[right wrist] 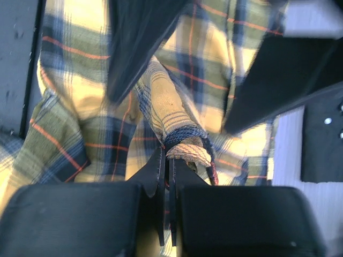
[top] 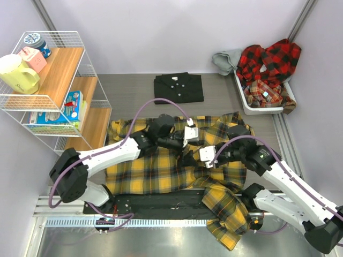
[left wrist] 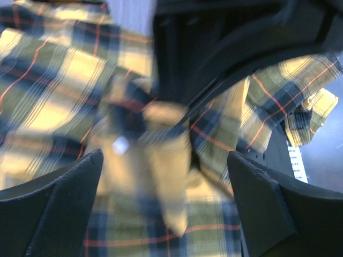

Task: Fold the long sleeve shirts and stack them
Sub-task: Fold the shirt

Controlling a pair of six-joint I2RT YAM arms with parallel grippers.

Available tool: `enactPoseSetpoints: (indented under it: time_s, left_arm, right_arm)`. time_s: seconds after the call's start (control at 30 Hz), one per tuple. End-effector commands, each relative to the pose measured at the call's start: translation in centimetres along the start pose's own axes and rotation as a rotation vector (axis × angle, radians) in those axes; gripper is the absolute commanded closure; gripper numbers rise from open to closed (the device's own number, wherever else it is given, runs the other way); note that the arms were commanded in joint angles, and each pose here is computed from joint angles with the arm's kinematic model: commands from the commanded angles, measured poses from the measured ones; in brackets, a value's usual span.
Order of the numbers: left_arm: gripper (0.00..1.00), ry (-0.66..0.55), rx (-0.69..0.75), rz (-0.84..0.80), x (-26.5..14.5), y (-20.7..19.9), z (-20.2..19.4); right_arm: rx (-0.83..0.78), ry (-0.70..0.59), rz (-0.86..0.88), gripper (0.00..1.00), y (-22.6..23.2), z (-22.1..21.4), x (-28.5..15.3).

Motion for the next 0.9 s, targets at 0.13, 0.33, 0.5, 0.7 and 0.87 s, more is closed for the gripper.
enactPoseSetpoints:
  time_s: [0.13,0.33,0.5,0.7,0.87]
  left_arm:
    - [0.78,-0.003,0.079,-0.015,0.2,0.0,2.5]
    - [1.0,-0.053,0.078,-0.097,-3.0,-3.1,4.7]
    - [1.0,-0.033,0.208,-0.156,-5.7,-5.4,5.8]
    - [1.0,0.004,0.307,-0.328,-7.3,-9.2,6.5]
    - [1.0,0.041,0.416,-0.429,-7.2,-11.8,7.1]
  right_arm:
    - [-0.073,-0.147,-0.121,0.99,-1.1,4.2,-2.0]
    - [-0.062,-0.194,-0.188,0.34,-0.9,5.0,-3.3]
    - [0.12,-0.048,-0.51,0.15,-2.3,3.6,-5.2]
    - [0.398,-0.084,-0.662,0.09,-5.6,3.2,-6.9]
    - [0.698,-0.076,-0.641,0.1,-11.2,1.0,-7.7]
Point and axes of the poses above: each gripper's point midway between its finger pads, its own x axis out along the fingers, its own y axis along the line the jaws close on, z = x × y, the point moved 10 cm from there along -x, back along the fingers, and after that the axes turned 15 degrees about x, right-handed, at the moved point
